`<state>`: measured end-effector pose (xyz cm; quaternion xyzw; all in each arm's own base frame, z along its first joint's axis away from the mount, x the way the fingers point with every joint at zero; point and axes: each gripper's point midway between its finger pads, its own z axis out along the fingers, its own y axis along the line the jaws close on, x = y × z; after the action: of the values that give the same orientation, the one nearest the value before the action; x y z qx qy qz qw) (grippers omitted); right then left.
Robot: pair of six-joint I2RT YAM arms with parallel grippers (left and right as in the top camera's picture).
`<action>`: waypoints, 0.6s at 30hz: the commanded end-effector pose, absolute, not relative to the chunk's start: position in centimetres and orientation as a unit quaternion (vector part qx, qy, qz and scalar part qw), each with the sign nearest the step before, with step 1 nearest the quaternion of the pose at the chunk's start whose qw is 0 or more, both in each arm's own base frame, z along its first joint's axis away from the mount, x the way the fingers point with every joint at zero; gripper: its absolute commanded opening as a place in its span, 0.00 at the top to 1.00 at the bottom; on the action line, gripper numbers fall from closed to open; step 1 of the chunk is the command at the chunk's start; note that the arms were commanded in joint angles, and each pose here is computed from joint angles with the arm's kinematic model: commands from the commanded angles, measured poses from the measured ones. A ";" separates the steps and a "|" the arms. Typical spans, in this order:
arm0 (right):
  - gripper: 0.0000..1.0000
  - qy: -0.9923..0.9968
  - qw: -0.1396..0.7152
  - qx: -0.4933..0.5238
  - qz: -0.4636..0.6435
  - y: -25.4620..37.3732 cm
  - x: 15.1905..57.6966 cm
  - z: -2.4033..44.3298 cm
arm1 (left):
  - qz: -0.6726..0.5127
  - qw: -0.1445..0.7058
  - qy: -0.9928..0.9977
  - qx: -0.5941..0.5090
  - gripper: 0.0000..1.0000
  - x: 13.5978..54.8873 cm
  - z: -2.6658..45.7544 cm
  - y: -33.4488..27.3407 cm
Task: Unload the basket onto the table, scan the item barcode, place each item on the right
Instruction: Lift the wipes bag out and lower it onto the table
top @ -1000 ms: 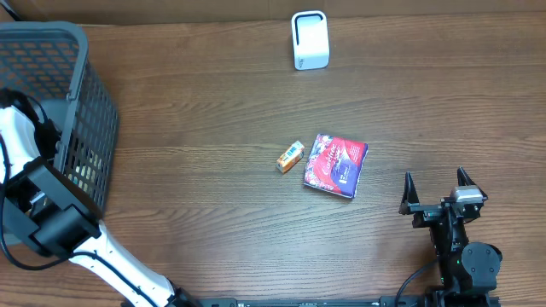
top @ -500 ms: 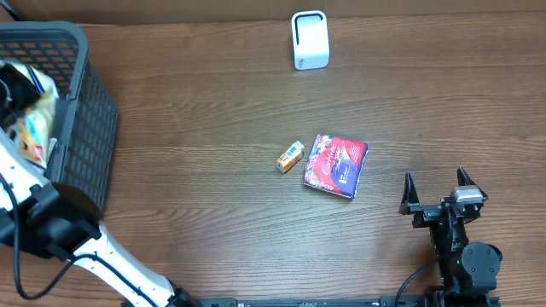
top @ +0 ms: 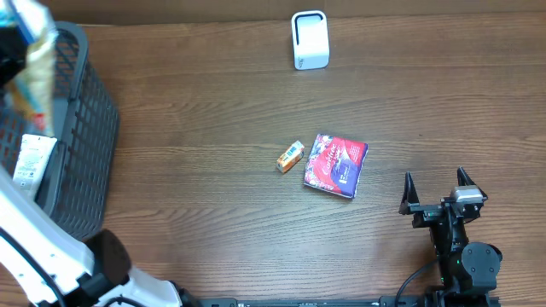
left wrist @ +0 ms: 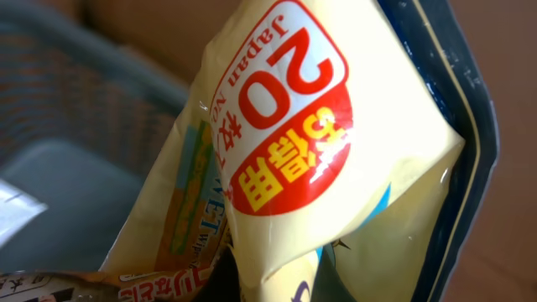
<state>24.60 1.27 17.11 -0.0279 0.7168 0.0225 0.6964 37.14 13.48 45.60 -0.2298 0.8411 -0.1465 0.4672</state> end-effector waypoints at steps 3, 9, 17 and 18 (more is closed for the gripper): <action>0.00 0.714 0.699 -0.028 0.022 1.3 24.6 17.0 | -0.228 0.437 0.861 -0.122 0.96 38.6 45.8 3.7; 0.00 0.714 0.699 -0.028 0.022 1.3 24.6 17.0 | -0.218 0.320 0.919 -0.067 0.96 39.5 39.6 -3.2; 0.00 0.714 0.699 -0.028 0.022 1.3 24.6 17.0 | -0.168 0.166 0.972 0.007 0.96 40.4 29.9 -11.3; 0.00 0.714 0.699 -0.028 0.022 1.3 24.6 17.0 | -0.160 0.148 0.976 0.014 0.96 40.6 28.6 -12.2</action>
<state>24.60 1.27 17.12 -0.0279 0.7166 0.0225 0.6965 40.25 -10.18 31.62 -0.0182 0.9641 -0.1908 0.1837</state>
